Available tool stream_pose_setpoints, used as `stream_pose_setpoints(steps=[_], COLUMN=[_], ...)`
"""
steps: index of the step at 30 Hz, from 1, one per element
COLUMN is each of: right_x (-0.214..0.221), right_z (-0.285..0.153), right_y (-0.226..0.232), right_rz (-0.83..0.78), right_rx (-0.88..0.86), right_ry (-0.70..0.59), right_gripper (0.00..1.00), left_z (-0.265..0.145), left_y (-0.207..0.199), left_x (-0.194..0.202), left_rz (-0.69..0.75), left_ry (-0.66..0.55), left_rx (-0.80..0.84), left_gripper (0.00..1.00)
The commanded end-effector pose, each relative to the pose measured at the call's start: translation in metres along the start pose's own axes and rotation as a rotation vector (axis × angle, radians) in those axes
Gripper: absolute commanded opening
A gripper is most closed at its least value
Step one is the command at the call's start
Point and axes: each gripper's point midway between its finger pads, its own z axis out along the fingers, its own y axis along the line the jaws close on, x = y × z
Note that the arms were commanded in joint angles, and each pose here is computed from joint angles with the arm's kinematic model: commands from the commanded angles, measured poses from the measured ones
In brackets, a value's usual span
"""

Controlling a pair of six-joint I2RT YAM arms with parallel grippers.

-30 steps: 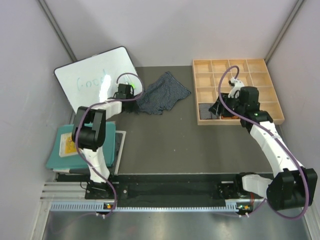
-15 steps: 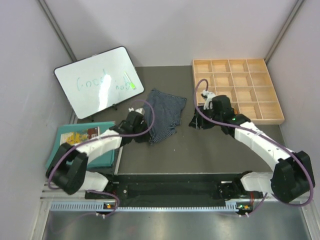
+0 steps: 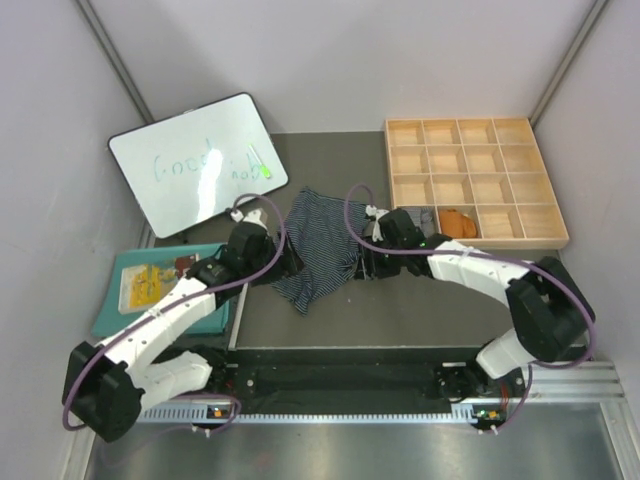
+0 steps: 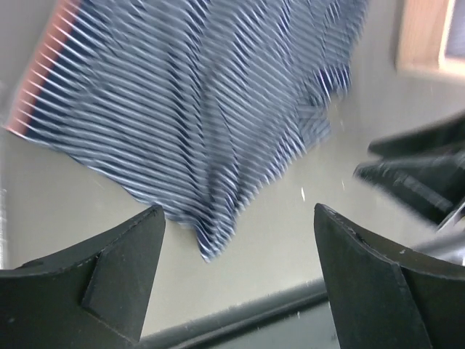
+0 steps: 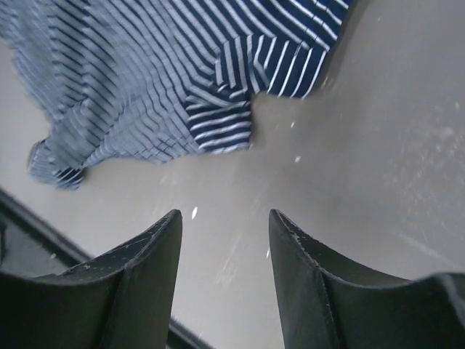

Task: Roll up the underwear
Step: Move the underwear to the center of the board.

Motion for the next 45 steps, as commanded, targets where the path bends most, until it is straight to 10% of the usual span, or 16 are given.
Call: stream_pose_setpoints(steps=[1,20,25,45], right_x=[-0.025,-0.025,-0.023,-0.030], right_z=[0.022,0.061,0.063,0.014], right_y=[0.012,0.005,-0.008,-0.072], right_rz=[-0.026,-0.100,-0.101,-0.147], right_rx=[-0.007,0.085,0.169,0.376], right_ry=[-0.040,0.032,0.073,0.067], right_gripper=[0.50,0.45,0.00,0.00], left_z=[0.004,0.000,0.001,0.033], left_y=[0.021,0.051,0.056,0.084], left_x=[-0.039,-0.061,-0.060,-0.018], left_rz=[0.012,0.036,0.048,-0.020], left_ry=[-0.050,-0.066,-0.066,0.059], left_rx=[-0.083,-0.106,-0.121,-0.179], left_gripper=[0.86,0.90,0.90,0.75])
